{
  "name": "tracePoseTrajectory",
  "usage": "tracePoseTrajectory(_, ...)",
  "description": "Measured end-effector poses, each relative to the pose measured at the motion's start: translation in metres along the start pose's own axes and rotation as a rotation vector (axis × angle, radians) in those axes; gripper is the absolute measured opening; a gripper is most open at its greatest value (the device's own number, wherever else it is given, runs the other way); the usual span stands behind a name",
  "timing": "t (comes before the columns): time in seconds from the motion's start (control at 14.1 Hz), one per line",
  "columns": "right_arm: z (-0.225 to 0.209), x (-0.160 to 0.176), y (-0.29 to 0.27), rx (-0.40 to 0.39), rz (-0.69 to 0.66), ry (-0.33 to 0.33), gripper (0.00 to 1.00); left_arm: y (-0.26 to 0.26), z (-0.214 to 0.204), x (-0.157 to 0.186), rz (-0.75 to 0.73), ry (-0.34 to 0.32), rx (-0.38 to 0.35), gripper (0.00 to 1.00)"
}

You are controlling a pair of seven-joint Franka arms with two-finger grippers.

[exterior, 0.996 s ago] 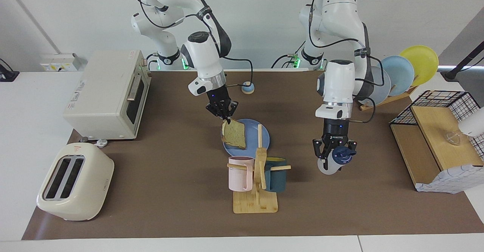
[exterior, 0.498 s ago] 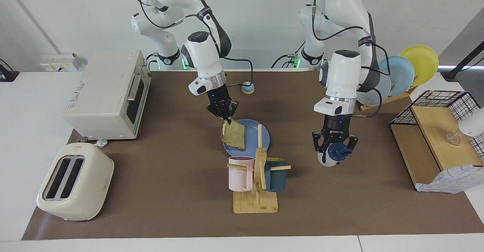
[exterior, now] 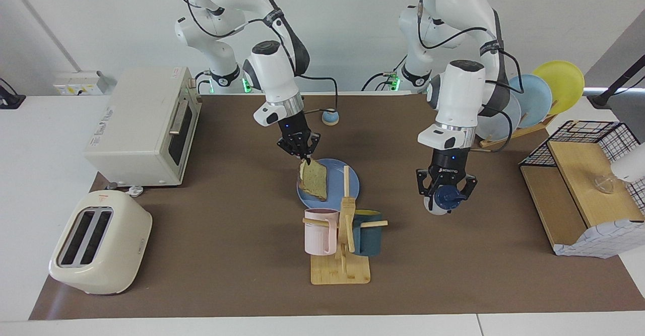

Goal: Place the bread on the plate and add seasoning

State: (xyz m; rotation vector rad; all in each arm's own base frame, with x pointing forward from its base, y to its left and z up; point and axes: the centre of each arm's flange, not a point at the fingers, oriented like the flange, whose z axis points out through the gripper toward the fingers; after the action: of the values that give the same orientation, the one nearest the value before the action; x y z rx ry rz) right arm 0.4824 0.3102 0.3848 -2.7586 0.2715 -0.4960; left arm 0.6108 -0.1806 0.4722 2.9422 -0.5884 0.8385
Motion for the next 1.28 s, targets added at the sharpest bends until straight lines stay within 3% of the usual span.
tracePoseTrajectory(0.5,-0.009,-0.001,-0.024,0.062,0.039,0.000,0.08,-0.053,-0.065,-0.005,0.128,-0.084,-0.099,0.44)
tracePoseTrajectory(1.28,0.014,0.001,0.005,0.034,-0.023,0.008,0.08,-0.083,-0.120,-0.043,0.529,-0.233,-0.308,0.44)
